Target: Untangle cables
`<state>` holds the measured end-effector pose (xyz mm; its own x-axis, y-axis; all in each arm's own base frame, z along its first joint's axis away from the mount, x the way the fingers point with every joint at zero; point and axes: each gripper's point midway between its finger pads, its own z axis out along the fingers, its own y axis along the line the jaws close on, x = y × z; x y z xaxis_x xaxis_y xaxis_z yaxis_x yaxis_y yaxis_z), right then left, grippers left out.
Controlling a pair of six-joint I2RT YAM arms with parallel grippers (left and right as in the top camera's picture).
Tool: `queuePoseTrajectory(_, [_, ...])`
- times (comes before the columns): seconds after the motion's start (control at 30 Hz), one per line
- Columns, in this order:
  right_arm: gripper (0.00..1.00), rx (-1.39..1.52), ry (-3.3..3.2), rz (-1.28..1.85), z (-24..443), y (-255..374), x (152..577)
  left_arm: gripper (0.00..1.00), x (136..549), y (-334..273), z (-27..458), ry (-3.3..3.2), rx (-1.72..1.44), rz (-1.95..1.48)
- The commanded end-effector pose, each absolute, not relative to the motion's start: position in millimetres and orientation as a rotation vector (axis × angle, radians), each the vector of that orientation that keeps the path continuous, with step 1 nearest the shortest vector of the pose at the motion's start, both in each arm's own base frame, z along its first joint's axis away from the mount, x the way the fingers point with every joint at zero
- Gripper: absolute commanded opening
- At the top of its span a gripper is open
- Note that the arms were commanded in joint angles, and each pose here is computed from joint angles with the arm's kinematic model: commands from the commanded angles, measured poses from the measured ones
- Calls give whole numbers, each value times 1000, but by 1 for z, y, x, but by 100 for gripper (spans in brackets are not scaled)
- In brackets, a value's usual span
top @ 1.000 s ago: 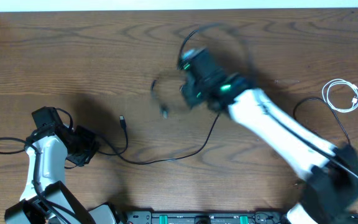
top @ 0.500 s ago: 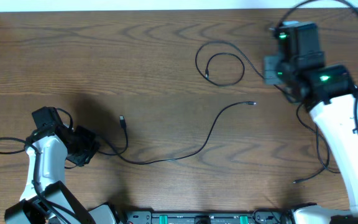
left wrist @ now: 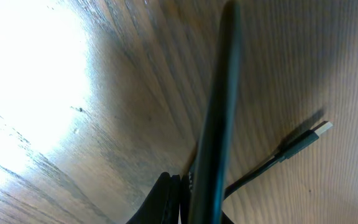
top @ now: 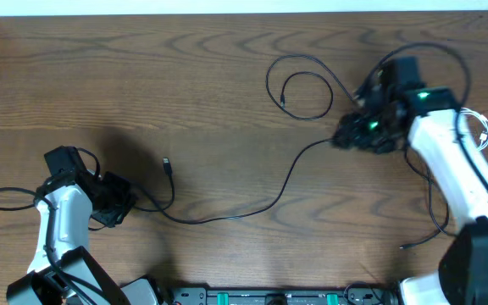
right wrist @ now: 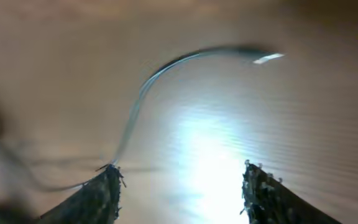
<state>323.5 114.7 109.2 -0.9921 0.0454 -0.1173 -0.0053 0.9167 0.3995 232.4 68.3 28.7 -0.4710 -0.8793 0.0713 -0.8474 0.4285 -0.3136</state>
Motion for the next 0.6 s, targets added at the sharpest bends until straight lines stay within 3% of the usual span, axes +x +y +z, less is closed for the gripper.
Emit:
queuePoseTrajectory(0.0, [62,118,3050,1000,94,168,287,8,229,64,25,2605,-1523,-456])
queuePoseTrajectory(0.27, [62,363,3267,1184,37,233,213,8,234,52,25,2649,-1446,-459])
queuePoseTrajectory(0.57, [53,506,3078,1173,16,290,222,8,234,23,28,2724,-1372,-559])
